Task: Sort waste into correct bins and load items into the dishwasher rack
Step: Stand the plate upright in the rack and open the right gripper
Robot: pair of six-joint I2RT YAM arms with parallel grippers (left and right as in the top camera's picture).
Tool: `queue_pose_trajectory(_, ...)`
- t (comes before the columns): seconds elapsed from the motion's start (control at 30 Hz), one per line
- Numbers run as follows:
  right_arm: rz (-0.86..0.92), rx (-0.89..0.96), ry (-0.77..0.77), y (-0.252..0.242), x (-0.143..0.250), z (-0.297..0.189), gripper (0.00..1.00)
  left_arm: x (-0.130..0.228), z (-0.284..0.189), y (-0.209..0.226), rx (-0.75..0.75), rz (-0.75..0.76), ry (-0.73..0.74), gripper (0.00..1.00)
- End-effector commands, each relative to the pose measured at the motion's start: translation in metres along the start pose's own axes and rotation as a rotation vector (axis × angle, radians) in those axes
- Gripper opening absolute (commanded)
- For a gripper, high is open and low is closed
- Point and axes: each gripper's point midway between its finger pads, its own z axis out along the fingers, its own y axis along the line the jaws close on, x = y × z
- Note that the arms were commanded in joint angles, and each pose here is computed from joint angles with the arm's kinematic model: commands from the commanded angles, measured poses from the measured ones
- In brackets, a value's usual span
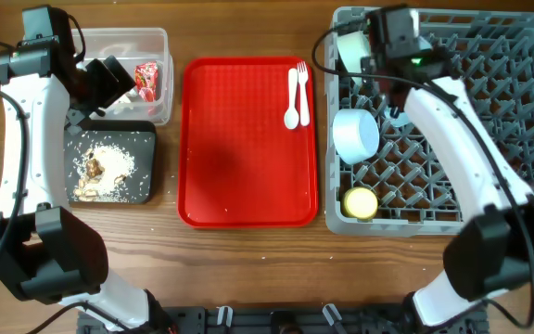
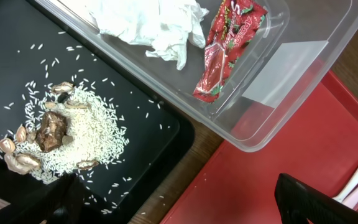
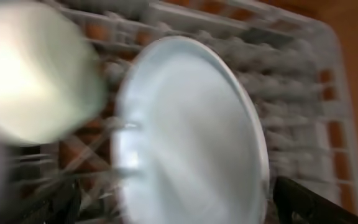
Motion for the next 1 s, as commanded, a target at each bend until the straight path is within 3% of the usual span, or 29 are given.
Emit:
queue_pose_trajectory(0.0,0.098,-0.373,-0.229,0.019,-0.054,-0.094,1.00,-0.005,-0.010,-0.002,0.007,-0.007,-0.033,1.00)
queue_pose_trajectory(0.17,0.129,-0.455,-0.345,0.012,-0.070,-0.134,1.00,-0.005,-0.010,-0.002,0.007,-0.007,-0.033,1.00)
queue_pose_trajectory(0.37,0.182,-0.497,-0.318,0.025,-0.072,-0.124,0.95,-0.005,-0.010,-0.002,0.007,-0.007,-0.033,1.00)
queue_pose_trajectory(0.6,0.308,-0.749,-0.148,0.126,-0.071,-0.084,0.79,-0.005,-0.010,-0.002,0.007,-0.007,-0.033,1.00)
queue_pose_trajectory(0.77,0.344,-0.771,-0.003,0.198,-0.046,-0.045,0.72,-0.005,-0.010,-0.002,0.007,-0.007,-0.033,1.00)
queue_pose_trajectory(0.97,0.336,-0.709,0.153,0.236,-0.003,0.011,0.69,-0.005,-0.010,-0.002,0.007,-0.007,-0.033,1.00)
